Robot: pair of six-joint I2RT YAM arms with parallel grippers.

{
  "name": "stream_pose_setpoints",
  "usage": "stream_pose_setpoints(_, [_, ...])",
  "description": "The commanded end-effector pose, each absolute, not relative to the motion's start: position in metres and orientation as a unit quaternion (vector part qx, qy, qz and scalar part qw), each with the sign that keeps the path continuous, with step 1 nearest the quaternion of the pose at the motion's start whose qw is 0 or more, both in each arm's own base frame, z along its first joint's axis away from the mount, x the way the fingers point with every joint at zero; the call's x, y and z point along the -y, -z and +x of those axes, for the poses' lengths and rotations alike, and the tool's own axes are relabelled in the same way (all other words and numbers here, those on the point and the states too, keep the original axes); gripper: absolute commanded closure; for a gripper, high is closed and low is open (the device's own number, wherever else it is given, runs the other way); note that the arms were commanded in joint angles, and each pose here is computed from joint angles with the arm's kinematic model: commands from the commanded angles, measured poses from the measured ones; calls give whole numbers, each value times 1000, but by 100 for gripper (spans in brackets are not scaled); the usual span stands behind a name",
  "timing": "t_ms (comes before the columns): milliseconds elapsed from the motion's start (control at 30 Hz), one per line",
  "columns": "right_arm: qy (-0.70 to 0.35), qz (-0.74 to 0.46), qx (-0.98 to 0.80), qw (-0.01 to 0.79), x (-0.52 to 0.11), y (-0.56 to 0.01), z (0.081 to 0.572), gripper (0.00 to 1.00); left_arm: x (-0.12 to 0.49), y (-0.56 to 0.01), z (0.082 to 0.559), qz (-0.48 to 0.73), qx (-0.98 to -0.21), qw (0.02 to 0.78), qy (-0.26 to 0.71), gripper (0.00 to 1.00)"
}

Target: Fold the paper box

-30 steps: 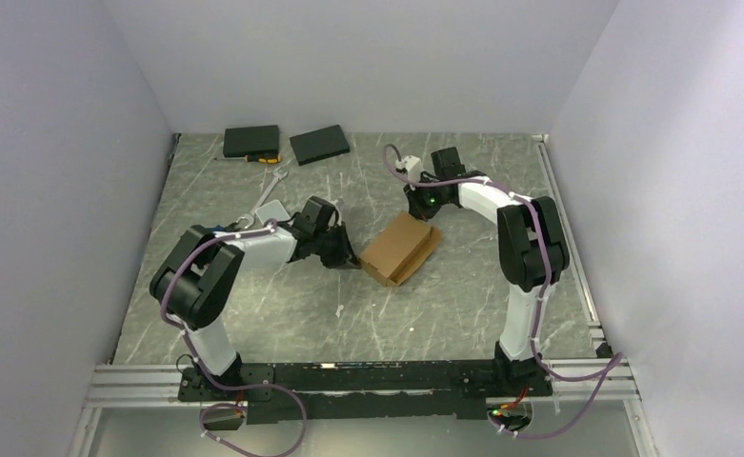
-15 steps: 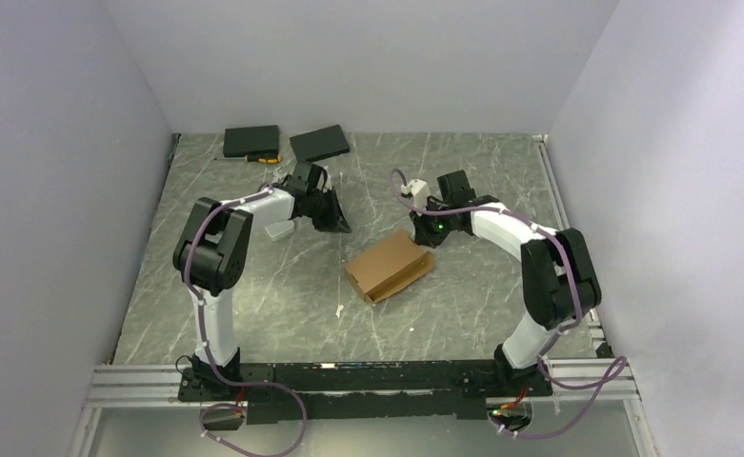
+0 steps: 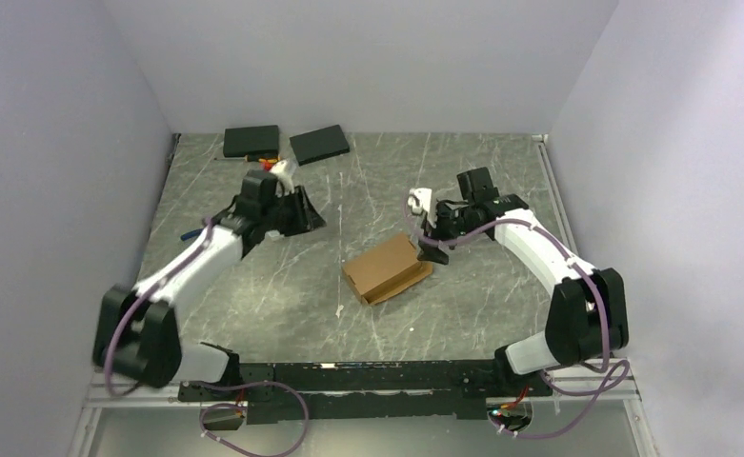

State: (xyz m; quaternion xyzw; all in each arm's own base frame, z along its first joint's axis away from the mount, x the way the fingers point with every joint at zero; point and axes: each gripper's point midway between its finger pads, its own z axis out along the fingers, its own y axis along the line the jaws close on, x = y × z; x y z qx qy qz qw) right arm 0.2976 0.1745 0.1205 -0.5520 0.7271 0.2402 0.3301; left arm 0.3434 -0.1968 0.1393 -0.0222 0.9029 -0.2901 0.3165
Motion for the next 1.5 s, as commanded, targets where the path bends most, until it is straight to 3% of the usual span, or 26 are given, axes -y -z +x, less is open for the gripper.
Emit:
stream_pose_setpoints(0, [-260,-723,-518,376,-204,-143,262,9,202,-150,296,-42,-868,331,369,56])
stream_pose_setpoints(133, [-237,-768,-462,376,-221,-140,274,5,210,-131,252,-91,-848,277,443,58])
stream_pose_setpoints(233, [-255,-717,-521,387,-236,-151,310,7,214,-114,235,-115,-850,252,448,72])
stream_pose_setpoints(300, [-259,-667,-576,395,-243,-157,340,15,217,-103,229,-122,-860,241,433,80])
stream_pose_setpoints(433, [-242,-582,-667,398,-245,-146,381,46,232,-80,227,-117,-881,216,405,89])
stream_pose_setpoints(600, [-203,-594,-688,366,-238,-111,400,55,248,-53,234,-109,-900,177,383,91])
stream_pose_setpoints(800, [-209,-624,-690,301,-237,-71,392,63,254,-35,255,-105,-917,166,347,91])
stream_pose_setpoints(1133, [-211,-623,-706,262,-204,-68,360,72,270,-40,319,-73,-929,173,318,91])
stream_pose_setpoints(1467, [-219,-523,-789,236,-178,-61,314,68,272,-38,401,-57,-930,183,313,90])
